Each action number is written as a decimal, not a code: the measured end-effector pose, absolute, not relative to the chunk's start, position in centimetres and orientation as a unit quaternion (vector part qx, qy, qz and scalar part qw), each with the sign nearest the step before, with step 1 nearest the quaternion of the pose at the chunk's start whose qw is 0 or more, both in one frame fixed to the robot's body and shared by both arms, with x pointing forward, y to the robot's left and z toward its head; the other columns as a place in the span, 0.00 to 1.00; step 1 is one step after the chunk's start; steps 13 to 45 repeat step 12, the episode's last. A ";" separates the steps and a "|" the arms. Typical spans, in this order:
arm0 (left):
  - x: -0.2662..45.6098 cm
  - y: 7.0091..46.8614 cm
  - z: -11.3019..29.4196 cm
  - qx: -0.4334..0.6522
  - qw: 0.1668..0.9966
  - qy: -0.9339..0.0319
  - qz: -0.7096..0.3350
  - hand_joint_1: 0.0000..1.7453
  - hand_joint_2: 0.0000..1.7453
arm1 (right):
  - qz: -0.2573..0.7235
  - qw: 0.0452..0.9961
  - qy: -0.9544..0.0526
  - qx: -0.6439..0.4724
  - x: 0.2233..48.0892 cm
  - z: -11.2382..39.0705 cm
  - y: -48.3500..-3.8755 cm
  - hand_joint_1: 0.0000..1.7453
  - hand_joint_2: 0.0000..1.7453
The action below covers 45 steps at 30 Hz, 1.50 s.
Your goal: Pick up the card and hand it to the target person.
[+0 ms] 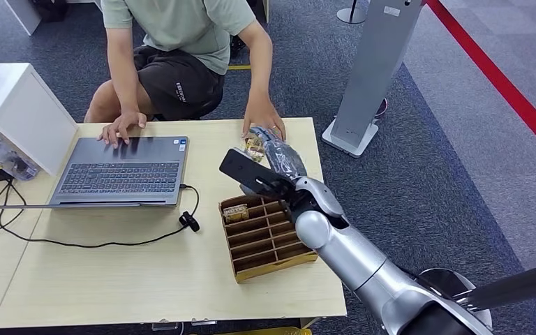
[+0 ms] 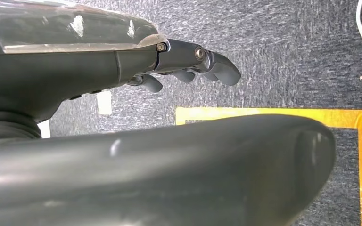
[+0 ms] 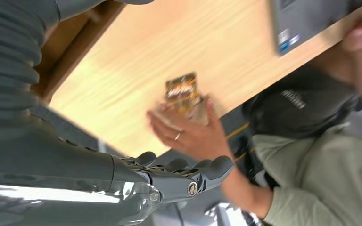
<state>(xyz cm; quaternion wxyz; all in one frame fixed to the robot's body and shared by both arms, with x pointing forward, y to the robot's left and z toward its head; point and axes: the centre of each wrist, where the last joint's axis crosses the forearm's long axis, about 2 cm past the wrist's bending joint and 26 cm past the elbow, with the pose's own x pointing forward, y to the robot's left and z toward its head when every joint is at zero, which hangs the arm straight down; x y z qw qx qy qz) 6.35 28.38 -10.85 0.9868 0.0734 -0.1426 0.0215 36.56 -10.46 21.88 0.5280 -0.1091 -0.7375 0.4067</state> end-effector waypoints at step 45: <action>6.3 28.4 -10.9 0.081 0.987 -0.138 0.024 0.00 0.00 | 0.328 0.536 -0.774 -0.082 34.9 22.5 -8.6 0.00 1.00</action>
